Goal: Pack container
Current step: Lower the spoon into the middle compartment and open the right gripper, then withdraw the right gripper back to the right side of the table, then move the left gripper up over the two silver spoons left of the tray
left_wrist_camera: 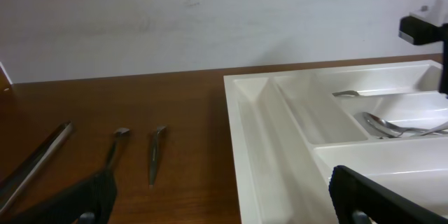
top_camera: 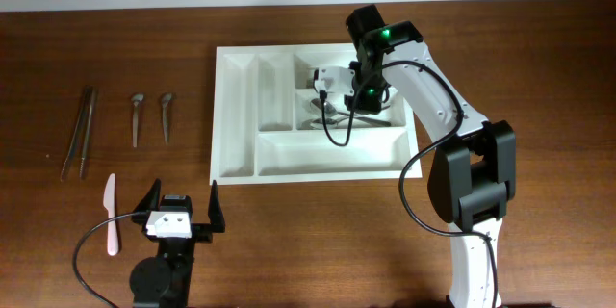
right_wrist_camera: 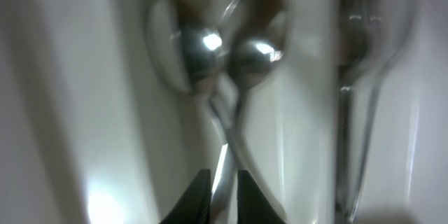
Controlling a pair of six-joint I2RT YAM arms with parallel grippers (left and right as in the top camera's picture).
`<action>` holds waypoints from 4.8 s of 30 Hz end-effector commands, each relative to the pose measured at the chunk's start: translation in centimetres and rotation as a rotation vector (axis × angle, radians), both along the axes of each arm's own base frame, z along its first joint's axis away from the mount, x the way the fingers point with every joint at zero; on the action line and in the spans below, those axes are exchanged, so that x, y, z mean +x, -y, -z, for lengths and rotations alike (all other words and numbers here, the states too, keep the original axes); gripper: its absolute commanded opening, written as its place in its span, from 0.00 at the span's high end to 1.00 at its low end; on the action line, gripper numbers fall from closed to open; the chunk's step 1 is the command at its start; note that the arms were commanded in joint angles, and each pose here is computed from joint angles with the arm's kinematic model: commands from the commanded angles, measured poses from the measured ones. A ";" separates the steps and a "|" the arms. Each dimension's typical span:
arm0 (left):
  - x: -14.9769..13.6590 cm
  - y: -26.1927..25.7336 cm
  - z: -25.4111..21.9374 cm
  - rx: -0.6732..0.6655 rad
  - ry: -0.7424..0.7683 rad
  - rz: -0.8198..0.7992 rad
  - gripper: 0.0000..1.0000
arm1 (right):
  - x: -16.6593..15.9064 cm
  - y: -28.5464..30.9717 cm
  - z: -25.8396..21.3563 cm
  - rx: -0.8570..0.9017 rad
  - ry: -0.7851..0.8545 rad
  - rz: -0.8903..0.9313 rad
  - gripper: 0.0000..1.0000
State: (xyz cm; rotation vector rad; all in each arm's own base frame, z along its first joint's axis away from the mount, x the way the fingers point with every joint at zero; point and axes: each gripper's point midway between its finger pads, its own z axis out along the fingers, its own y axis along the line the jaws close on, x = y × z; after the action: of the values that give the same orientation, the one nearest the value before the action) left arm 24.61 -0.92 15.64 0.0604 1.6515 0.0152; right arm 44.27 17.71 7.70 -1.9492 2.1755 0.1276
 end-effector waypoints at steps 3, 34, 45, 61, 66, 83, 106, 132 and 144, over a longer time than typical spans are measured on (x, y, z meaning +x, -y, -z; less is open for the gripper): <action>0.0 -0.4 -0.1 -0.005 0.005 -0.020 0.01 | 4.1 0.5 -4.4 0.014 0.143 0.253 0.62; 0.0 -0.4 -0.1 -0.005 0.005 -0.020 0.01 | -5.0 31.5 -33.3 0.276 0.604 1.707 0.01; 0.0 -0.4 -0.1 -0.005 0.005 -0.020 0.01 | -6.6 34.3 -25.0 -0.005 0.357 1.814 0.01; 0.0 -0.4 -0.1 -0.005 0.005 -0.020 0.01 | -6.6 38.3 -8.1 -0.095 0.148 1.944 0.01; 0.0 -0.4 -0.1 -0.005 0.005 -0.020 0.01 | -6.5 37.9 -7.4 -0.044 0.199 1.861 0.01; 0.0 -0.4 -0.1 -0.005 0.005 -0.020 0.01 | -8.9 42.0 -1.8 -0.043 0.224 1.938 0.01; 0.0 0.4 0.0 -0.009 0.001 0.023 0.01 | -11.0 44.2 -1.4 -0.052 0.203 2.008 0.01; 3.0 -10.0 -11.8 0.126 -0.768 -0.228 0.01 | -11.0 44.2 -1.4 -0.052 0.203 2.007 0.01; 2.0 -12.1 -1.1 0.115 -1.397 -0.222 0.01 | -11.0 44.2 -1.4 -0.052 0.203 2.007 0.01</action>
State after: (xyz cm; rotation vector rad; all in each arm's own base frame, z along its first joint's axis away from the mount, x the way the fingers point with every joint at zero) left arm 26.71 10.11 18.64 -0.0609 2.9373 0.2420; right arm 33.38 -26.65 8.88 0.7690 2.7225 -0.4034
